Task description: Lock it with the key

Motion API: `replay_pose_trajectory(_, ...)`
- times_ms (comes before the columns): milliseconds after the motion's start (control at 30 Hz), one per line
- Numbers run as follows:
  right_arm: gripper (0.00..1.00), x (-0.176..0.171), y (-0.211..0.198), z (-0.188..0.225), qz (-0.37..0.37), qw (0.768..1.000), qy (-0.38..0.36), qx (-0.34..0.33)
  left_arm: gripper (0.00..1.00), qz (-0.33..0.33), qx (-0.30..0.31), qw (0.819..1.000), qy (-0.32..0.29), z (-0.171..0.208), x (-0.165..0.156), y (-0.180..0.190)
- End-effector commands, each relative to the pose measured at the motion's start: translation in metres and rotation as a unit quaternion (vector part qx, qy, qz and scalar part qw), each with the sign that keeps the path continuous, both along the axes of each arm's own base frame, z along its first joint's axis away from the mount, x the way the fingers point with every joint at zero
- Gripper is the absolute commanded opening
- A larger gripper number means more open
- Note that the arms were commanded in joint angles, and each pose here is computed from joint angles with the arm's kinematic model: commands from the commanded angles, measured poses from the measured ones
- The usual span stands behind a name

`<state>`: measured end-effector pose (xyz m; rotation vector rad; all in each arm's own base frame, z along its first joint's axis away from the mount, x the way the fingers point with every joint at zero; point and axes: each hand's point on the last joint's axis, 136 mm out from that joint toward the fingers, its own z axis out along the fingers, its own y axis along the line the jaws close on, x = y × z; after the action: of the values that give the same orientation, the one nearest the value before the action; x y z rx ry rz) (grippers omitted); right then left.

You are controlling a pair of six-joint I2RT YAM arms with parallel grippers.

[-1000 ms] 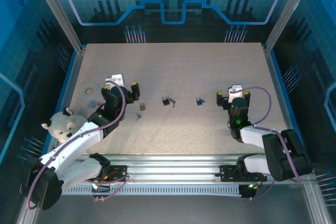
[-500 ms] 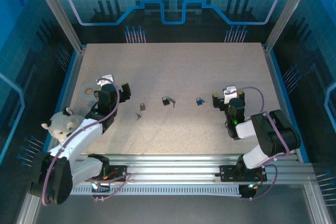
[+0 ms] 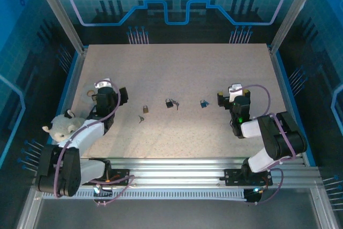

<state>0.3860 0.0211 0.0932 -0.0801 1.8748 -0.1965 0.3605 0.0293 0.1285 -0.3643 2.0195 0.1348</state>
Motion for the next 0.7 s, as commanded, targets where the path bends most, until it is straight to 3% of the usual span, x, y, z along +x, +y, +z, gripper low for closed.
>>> replay_pose_trajectory(0, 1.0, 0.006, -0.004, 0.011, -0.006, 1.0, -0.016, 0.01, 0.99, -0.015, 0.014, 0.999, -0.033, 0.002, 0.009, 0.004)
replay_pose_trajectory(200, 1.0, 0.007, -0.004, 0.01, -0.005, 1.0, -0.012, 0.014, 0.99, -0.017, 0.023, 0.998, -0.052, -0.005, 0.014, 0.013)
replay_pose_trajectory(667, 1.0, 0.008, -0.004, 0.01, -0.004, 1.0, -0.01, 0.015, 0.99, -0.077, -0.013, 0.995, -0.064, -0.02, 0.037, -0.007)
